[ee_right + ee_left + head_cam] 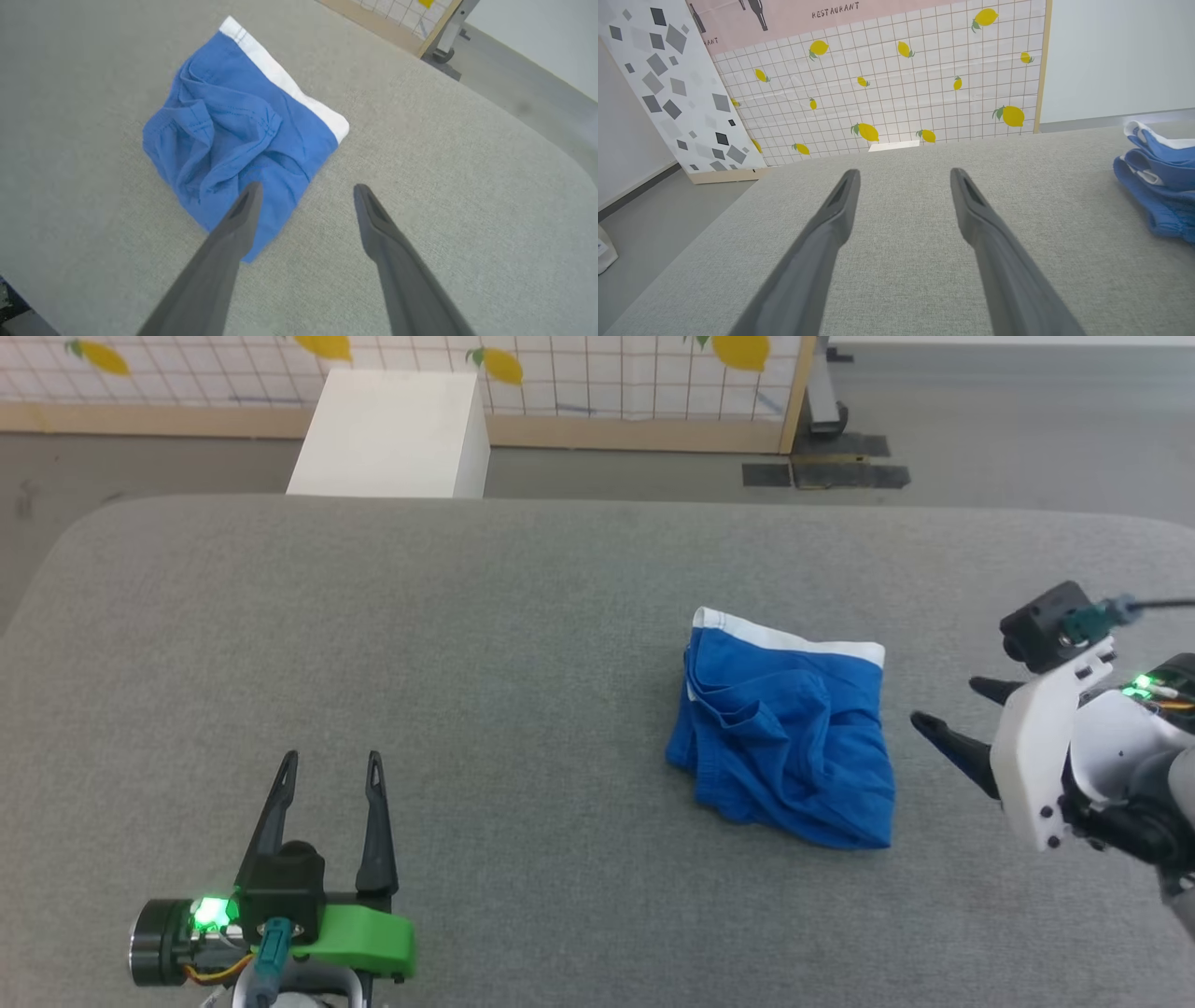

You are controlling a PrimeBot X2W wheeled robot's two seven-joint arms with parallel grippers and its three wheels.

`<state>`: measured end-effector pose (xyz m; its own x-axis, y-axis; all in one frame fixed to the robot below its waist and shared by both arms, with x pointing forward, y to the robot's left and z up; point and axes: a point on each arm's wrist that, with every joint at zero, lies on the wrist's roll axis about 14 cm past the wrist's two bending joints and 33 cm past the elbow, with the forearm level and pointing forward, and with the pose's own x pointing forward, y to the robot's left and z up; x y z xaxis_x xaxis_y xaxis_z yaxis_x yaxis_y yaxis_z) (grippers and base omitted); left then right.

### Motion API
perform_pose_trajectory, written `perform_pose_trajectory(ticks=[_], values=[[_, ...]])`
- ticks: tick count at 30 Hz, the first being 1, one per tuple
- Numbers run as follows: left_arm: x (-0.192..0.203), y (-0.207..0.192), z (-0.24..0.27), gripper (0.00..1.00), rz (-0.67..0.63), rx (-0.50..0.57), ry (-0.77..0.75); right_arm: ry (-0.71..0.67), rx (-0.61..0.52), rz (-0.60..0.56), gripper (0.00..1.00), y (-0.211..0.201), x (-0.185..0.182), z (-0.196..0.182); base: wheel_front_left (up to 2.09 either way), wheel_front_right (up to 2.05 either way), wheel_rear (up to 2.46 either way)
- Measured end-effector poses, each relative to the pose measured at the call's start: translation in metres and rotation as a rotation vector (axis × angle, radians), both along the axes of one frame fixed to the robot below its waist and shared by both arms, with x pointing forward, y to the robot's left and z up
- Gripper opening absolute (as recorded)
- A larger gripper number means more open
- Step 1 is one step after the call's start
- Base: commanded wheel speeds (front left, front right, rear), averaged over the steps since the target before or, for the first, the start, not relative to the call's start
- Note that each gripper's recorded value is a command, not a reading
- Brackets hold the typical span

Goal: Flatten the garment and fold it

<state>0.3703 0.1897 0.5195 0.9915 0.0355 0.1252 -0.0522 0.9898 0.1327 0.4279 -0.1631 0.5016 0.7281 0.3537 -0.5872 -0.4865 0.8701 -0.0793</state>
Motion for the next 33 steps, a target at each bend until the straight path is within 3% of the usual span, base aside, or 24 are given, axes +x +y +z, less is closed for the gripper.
perform_pose_trajectory(ticks=[9,18,24,25,26,33], values=[[0.015,0.003,-0.006,1.00,0.020,-0.017,0.013,0.364,-0.082,0.043,1.00,-0.003,0.008,-0.049,0.00,0.00,0.00],[0.028,0.014,-0.019,1.00,0.053,-0.014,0.050,0.530,-0.051,0.046,1.00,0.020,0.024,-0.109,0.00,0.00,0.00],[0.025,0.024,-0.030,1.00,0.089,-0.009,0.085,0.572,-0.032,0.091,1.00,0.041,0.024,-0.135,0.00,0.00,0.00],[0.025,0.026,-0.031,1.00,0.094,-0.007,0.088,0.574,-0.034,0.101,0.46,0.042,0.024,-0.136,0.00,0.00,0.00],[0.024,0.027,-0.032,1.00,0.098,-0.006,0.091,0.565,-0.035,0.112,0.00,0.044,0.025,-0.136,0.00,0.00,0.00],[0.022,0.026,-0.028,1.00,0.093,-0.007,0.083,0.475,0.025,0.133,0.00,0.056,0.025,-0.125,0.00,0.00,0.00]])
